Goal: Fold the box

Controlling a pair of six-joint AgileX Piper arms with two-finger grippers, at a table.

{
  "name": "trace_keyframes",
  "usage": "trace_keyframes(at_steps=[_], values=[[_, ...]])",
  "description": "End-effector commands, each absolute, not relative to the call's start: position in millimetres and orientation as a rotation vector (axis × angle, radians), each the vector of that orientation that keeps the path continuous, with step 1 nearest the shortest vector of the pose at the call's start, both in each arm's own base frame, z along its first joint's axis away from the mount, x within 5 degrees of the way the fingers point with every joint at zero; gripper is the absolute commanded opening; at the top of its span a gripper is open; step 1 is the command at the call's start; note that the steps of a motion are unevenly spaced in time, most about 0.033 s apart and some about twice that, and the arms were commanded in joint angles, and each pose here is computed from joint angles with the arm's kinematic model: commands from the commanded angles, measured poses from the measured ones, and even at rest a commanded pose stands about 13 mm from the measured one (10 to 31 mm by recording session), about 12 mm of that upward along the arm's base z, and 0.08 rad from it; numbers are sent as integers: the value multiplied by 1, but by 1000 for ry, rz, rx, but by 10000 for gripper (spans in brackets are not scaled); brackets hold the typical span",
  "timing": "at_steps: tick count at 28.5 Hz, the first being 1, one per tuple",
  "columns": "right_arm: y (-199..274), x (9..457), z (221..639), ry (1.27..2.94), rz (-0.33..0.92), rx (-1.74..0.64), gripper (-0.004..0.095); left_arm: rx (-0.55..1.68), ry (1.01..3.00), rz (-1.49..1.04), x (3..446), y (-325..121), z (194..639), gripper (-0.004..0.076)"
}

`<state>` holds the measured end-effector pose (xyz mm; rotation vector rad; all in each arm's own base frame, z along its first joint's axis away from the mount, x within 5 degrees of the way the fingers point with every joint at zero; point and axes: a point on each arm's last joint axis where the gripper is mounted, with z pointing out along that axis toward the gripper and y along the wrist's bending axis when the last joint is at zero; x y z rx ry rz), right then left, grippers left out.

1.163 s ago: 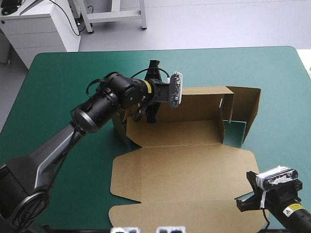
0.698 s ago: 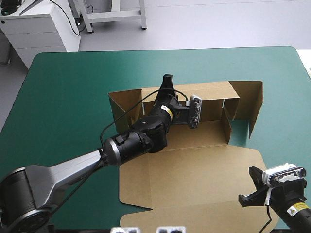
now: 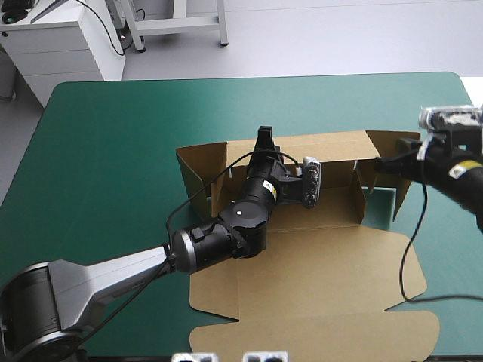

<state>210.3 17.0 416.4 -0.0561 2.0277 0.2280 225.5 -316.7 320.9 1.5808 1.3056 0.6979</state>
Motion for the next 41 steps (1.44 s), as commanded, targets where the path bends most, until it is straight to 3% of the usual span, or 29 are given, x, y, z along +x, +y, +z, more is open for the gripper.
trace_keyframes(at_steps=[1,4,14,22,33,41], values=[[17,246,446,1950,226,-51,-20,1499,1259,707,220,-310,350,-8],[19,296,456,2002,237,-75,-20,1500,1255,706,220,-310,350,-8],[-5,358,432,2225,253,-51,-20,1501,1254,708,220,-310,350,-8],[-31,371,402,2358,425,-38,-20,1505,1251,711,220,-310,350,-8],[-29,366,384,2516,445,-158,-20,1505,1251,714,220,-310,350,-8],[-27,355,392,2502,439,-185,-20,1504,1252,715,221,-309,350,-8]])
